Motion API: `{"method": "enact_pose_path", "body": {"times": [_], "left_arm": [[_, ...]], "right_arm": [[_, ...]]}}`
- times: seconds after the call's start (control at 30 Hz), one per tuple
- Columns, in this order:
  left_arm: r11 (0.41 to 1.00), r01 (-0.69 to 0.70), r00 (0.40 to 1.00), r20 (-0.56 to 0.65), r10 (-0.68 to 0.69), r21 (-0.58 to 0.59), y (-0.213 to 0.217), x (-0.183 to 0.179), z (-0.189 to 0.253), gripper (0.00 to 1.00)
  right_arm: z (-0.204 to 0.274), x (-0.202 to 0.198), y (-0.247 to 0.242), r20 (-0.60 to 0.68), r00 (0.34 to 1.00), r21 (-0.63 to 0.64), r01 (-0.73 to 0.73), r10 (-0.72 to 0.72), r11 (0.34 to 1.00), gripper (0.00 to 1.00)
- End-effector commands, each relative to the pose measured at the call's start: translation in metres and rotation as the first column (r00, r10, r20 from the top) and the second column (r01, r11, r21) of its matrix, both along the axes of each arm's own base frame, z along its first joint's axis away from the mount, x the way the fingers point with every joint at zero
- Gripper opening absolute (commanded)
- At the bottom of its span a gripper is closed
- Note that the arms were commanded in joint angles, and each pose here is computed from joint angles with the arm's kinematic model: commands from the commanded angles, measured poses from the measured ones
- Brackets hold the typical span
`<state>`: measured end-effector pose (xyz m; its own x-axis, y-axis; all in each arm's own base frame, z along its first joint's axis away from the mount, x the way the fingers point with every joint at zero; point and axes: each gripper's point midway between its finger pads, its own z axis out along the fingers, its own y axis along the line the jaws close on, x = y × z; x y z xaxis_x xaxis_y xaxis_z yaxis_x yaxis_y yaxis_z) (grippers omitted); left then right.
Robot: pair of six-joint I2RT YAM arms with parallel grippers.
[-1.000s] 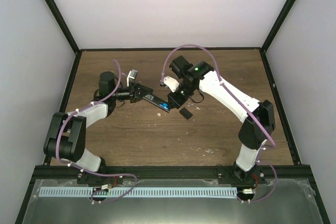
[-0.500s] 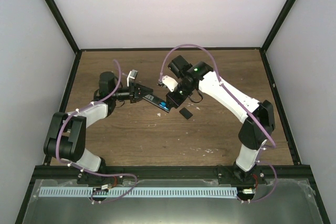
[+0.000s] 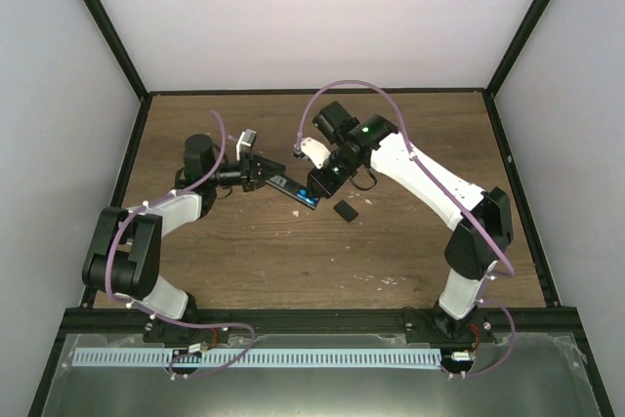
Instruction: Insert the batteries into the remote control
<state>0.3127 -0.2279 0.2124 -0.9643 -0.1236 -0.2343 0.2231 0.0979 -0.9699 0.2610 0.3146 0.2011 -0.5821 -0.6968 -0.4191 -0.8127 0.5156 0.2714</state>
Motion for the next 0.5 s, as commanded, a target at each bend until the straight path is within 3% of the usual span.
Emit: {"method": "enact_pose_path", "body": {"times": [0.0, 0.47], "left_arm": [[0.998, 0.065, 0.997, 0.041, -0.063, -0.027, -0.006, -0.010, 0.010, 0.00], [0.998, 0.061, 0.997, 0.048, -0.060, -0.031, -0.006, -0.006, 0.013, 0.00]], "right_arm": [[0.016, 0.004, 0.001, 0.070, 0.998, 0.025, -0.003, 0.002, 1.000, 0.11], [0.082, 0.011, 0.010, 0.225, 0.974, 0.188, -0.016, -0.027, 0.982, 0.30]]}}
